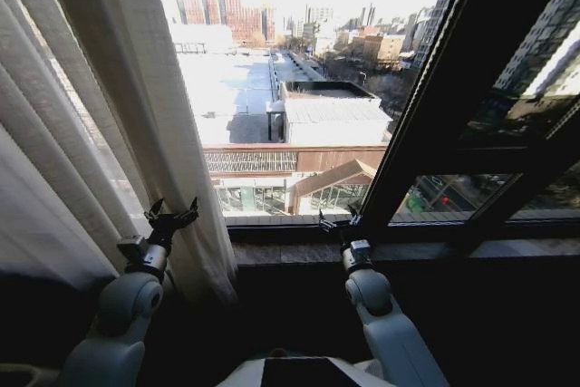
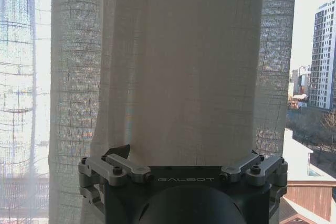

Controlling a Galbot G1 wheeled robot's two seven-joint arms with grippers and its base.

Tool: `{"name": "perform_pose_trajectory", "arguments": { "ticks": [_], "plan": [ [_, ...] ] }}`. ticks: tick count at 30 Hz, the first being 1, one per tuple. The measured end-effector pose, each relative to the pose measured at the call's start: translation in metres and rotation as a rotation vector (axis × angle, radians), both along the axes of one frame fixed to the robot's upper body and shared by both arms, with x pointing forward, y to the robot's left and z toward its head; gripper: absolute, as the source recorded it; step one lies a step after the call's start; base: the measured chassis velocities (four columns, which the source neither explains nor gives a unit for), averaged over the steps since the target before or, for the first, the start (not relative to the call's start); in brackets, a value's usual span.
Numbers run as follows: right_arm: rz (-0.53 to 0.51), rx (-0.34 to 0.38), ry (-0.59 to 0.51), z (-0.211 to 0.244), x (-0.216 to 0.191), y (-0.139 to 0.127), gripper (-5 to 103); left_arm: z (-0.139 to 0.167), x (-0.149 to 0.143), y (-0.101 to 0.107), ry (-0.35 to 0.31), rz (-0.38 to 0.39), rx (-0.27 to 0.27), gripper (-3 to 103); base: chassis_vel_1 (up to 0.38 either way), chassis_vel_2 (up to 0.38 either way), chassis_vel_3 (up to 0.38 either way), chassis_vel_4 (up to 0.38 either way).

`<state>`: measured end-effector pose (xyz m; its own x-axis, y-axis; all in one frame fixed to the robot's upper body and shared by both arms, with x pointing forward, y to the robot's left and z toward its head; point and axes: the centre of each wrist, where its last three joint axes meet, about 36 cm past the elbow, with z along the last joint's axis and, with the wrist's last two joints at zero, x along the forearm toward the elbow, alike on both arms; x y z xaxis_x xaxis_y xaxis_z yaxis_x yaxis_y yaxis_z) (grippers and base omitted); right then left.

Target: Open the curtains by pulling them apart, changing their state from closed to fully open.

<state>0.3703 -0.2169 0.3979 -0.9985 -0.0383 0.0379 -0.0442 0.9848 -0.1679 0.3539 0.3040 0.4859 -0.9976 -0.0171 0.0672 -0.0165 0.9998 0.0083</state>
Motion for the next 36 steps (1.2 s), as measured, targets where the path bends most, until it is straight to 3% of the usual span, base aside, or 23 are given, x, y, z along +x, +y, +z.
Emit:
{"name": "perform_pose_trajectory", "arguments": {
  "ticks": [8,12,14,17,19,24,26,27,29,30,32,34,36],
  "plan": [
    [-0.004,-0.003,0.001,0.0,0.001,-0.002,100,-0.006,0.027,0.001,-0.006,0.016,0.004,101,0.0,0.0,0.0,0.0],
    [-0.004,0.001,-0.002,0.0,0.004,0.0,100,-0.006,0.03,0.002,-0.016,0.019,0.004,82,0.0,0.0,0.0,0.0],
    [-0.003,0.002,-0.002,0.0,0.005,0.0,100,-0.006,0.029,0.003,-0.017,0.021,0.004,82,0.0,0.0,0.0,0.0],
    [-0.002,0.007,-0.003,0.0,0.007,0.003,100,-0.007,0.027,0.006,-0.016,0.029,0.007,64,0.0,0.0,0.0,0.0],
    [-0.001,0.009,-0.002,0.0,0.008,0.003,100,-0.006,0.027,0.007,-0.016,0.031,0.009,64,0.0,0.0,0.0,0.0],
    [-0.002,0.018,0.004,-0.002,0.006,0.006,100,-0.006,0.025,0.011,-0.018,0.035,0.014,38,0.0,0.0,0.0,0.0],
    [-0.003,0.019,0.005,-0.002,0.006,0.006,100,-0.006,0.024,0.012,-0.018,0.035,0.014,38,0.0,0.0,0.0,0.0],
    [-0.004,0.019,0.005,-0.002,0.006,0.007,100,-0.006,0.023,0.013,-0.018,0.034,0.015,26,0.0,0.0,0.0,0.0],
    [-0.004,0.021,0.005,-0.002,0.006,0.007,100,-0.005,0.023,0.014,-0.019,0.031,0.015,26,0.0,0.0,0.0,0.0],
    [-0.004,0.022,0.004,-0.002,0.005,0.008,100,-0.005,0.022,0.016,-0.019,0.028,0.017,16,0.0,0.0,0.0,0.0],
    [-0.004,0.023,0.004,-0.002,0.005,0.008,100,-0.005,0.021,0.017,-0.019,0.028,0.018,16,0.0,0.0,0.0,0.0],
    [-0.001,0.027,0.004,-0.002,0.005,0.01,100,-0.004,0.019,0.019,-0.022,0.03,0.02,5,0.0,0.0,0.0,0.0],
    [0.002,0.029,0.005,-0.002,0.005,0.012,100,-0.004,0.017,0.02,-0.023,0.032,0.021,2,0.0,0.0,0.0,0.0]
  ]
}}
